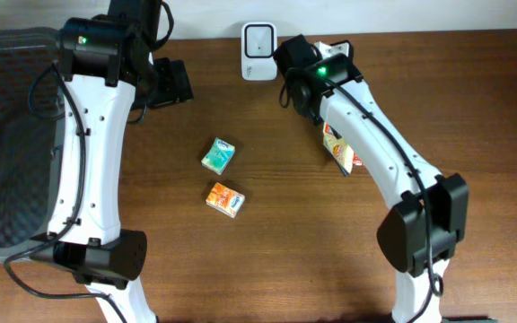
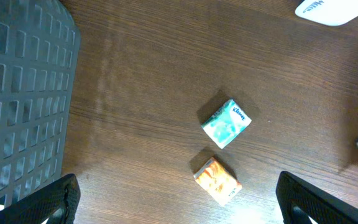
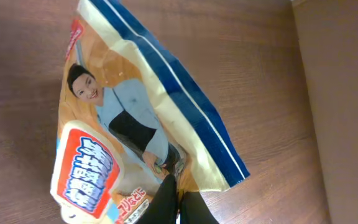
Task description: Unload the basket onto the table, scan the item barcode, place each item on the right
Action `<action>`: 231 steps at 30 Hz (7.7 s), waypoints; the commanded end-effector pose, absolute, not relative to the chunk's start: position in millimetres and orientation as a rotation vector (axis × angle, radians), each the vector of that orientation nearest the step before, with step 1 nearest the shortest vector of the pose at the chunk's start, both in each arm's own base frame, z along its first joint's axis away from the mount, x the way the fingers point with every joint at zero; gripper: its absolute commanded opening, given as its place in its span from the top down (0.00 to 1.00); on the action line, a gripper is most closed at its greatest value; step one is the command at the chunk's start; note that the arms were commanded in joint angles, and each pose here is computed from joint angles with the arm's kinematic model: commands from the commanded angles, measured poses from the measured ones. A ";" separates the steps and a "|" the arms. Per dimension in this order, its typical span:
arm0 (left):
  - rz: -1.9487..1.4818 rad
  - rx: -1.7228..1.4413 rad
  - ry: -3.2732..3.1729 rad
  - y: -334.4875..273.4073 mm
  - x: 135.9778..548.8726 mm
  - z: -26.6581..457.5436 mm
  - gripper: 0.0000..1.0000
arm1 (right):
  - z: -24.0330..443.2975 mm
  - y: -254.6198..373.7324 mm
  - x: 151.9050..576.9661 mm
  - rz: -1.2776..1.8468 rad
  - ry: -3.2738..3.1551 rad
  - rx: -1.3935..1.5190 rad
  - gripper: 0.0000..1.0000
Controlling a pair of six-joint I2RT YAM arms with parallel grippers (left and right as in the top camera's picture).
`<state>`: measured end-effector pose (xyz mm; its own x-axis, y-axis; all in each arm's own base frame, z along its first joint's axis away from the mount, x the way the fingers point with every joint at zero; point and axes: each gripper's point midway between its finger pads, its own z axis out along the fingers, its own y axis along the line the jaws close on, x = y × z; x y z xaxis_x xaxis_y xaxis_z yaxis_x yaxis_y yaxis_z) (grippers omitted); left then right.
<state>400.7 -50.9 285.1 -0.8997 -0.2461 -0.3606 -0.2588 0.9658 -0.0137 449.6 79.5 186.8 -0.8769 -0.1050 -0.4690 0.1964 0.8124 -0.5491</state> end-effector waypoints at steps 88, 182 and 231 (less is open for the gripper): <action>-0.137 -0.518 2.441 76.5 463.9 319.8 0.01 | 80.6 319.3 331.8 0.120 2.711 -1.214 0.01; -0.009 -0.499 2.389 76.5 474.8 327.5 0.01 | 7.5 345.8 280.0 0.861 3.159 -0.609 0.57; -0.009 -0.499 2.389 76.5 474.8 327.5 0.01 | 156.4 254.4 642.3 -0.633 1.840 -0.864 0.96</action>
